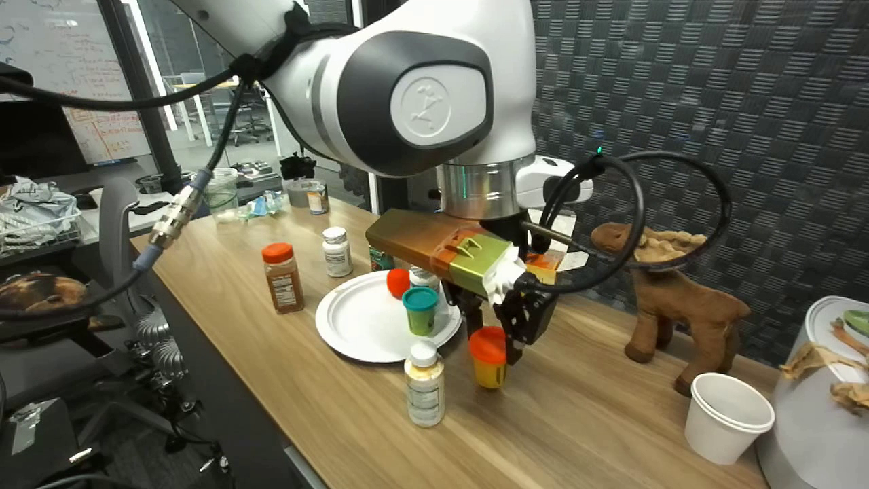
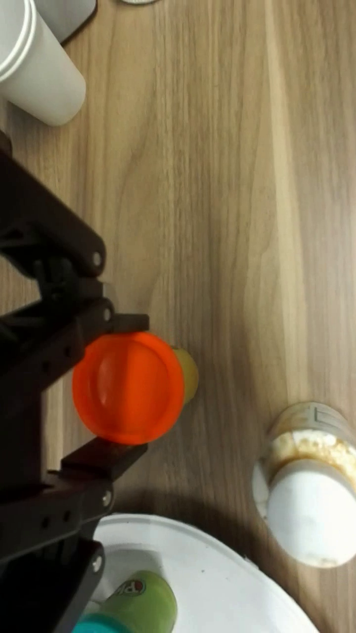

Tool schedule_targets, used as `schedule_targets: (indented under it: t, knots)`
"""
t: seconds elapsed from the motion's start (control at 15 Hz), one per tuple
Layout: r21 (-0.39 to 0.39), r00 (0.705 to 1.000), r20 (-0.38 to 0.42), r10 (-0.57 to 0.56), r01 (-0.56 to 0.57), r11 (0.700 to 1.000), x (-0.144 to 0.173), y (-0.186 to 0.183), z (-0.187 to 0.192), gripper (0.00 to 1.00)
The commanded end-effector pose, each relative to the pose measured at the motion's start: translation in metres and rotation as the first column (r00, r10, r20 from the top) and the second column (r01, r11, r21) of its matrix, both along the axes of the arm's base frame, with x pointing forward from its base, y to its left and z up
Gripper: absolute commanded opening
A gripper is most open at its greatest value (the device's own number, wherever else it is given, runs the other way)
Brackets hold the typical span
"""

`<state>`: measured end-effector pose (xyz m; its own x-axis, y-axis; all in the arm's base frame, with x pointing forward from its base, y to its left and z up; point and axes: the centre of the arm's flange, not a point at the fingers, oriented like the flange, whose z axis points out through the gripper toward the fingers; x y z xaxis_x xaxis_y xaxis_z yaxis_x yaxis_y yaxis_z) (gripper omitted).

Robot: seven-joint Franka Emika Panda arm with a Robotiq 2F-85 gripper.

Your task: Put the plush toy and all the containers on the white plate

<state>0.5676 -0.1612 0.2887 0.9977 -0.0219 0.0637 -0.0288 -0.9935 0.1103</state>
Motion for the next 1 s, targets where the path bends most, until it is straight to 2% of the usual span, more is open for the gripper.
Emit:
schedule_targets:
  t: [0.0, 0.6, 0.93]
  knots:
    - [-0.016, 1.0, 0.015, -0.006, 0.007, 1.0, -0.006, 0.023, 0.018, 0.29]
    - [-0.009, 0.997, 0.071, 0.0, 0.0, 1.0, -0.023, 0.103, 0.019, 0.29]
    - [-0.041, 0.996, 0.086, 0.004, -0.001, 0.999, -0.038, 0.124, 0.015, 0.29]
